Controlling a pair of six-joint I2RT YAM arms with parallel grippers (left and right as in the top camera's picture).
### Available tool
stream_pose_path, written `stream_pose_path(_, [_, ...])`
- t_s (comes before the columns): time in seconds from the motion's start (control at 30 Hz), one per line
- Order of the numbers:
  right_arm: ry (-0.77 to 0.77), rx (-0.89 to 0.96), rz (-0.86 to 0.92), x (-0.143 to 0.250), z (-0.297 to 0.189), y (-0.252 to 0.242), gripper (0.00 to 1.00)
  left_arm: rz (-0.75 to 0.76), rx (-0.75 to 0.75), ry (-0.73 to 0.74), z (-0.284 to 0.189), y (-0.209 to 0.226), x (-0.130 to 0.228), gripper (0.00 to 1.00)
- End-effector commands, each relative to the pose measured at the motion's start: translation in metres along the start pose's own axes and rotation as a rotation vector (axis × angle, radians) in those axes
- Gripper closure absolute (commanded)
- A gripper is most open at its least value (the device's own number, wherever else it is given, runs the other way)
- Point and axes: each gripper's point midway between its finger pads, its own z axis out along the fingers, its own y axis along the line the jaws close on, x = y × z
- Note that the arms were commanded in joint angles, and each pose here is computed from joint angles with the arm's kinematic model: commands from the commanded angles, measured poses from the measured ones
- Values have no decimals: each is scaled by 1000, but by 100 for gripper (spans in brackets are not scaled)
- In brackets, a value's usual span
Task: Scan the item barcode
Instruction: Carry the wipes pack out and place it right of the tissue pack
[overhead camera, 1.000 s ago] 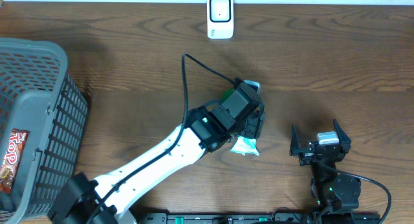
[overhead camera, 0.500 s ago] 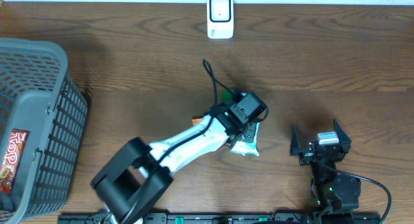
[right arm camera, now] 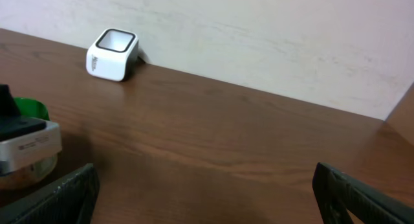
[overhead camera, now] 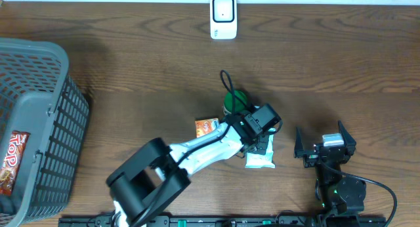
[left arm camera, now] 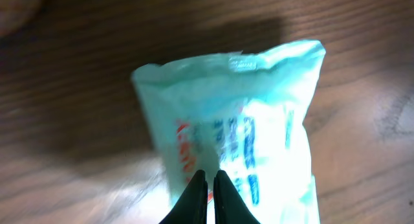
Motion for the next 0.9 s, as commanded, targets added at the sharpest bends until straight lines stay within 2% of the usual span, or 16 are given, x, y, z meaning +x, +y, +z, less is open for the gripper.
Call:
stream_pose_path(0.0, [-1,-4,15,0,0,1,1,2,26,-112,-45,-5,-18,93])
stream_pose_path(0.1, [-1,-4,15,0,0,1,1,4,44,-170,-68,-10,-26,92])
stream_pose_path(0.2, [-1,-4,15,0,0,1,1,4,53,-170,-73,-11,-26,92])
stream_pose_path(0.63, [-1,-4,15,0,0,1,1,4,129,161,-8,-21,35,92])
stream_pose_path(0.87, [-1,-4,15,0,0,1,1,29,169,158,-8,-33,37,92])
